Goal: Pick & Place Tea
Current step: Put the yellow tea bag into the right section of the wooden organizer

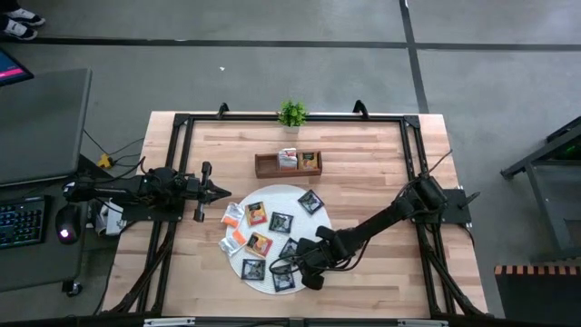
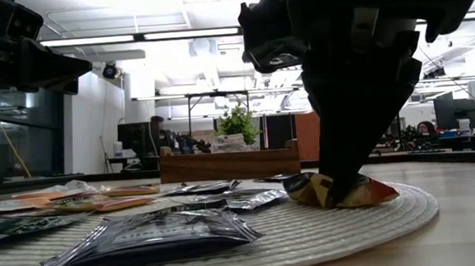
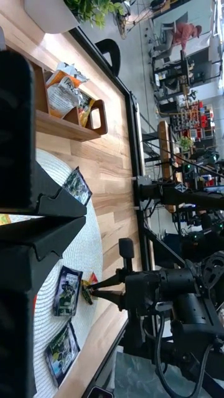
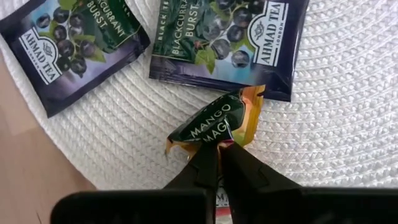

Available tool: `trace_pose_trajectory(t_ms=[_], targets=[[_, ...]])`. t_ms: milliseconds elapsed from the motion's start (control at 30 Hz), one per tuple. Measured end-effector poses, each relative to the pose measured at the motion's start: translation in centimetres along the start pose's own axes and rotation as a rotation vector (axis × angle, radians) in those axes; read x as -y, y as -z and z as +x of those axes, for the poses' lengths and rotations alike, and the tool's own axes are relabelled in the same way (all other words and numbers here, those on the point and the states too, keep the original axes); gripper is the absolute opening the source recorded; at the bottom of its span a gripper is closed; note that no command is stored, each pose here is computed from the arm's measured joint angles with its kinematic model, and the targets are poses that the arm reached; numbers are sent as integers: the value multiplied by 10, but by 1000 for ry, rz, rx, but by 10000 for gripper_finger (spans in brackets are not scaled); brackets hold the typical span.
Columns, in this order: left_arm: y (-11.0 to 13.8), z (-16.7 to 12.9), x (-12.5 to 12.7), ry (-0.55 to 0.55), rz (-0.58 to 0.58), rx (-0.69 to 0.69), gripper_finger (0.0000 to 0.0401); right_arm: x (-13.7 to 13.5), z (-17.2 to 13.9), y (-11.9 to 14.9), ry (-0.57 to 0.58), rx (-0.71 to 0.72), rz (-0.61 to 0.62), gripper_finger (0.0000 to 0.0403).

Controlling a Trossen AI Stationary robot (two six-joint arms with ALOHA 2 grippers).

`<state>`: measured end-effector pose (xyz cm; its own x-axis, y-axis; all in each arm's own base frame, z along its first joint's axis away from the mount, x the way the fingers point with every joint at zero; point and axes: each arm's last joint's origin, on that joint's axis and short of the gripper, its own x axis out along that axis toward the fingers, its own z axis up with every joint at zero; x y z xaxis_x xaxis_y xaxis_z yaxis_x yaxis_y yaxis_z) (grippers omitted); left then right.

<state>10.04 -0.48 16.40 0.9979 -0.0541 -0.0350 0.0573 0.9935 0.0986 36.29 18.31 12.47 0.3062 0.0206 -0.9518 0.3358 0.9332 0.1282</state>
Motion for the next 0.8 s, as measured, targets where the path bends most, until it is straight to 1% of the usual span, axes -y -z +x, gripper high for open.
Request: trace_pose_trajectory(t_ms=[133,233,533,633,700,800], targets=[[0,0,0,0,0,0,1,2,-11,-2,26,45,34,6],[0,0,0,0,0,0,1,6,-21,-2,75,83,56,3],[0,0,0,0,0,0,1,13,-68,-20,113,316,120,1],[0,0,0,0,0,0,1,22,-82,-30,145,403,152,1],[0,0,0,0,0,0,1,31,-85,-39,177,441,167,1],[0,0,0,0,0,0,1,48,-87,-56,196,482,226,1]])
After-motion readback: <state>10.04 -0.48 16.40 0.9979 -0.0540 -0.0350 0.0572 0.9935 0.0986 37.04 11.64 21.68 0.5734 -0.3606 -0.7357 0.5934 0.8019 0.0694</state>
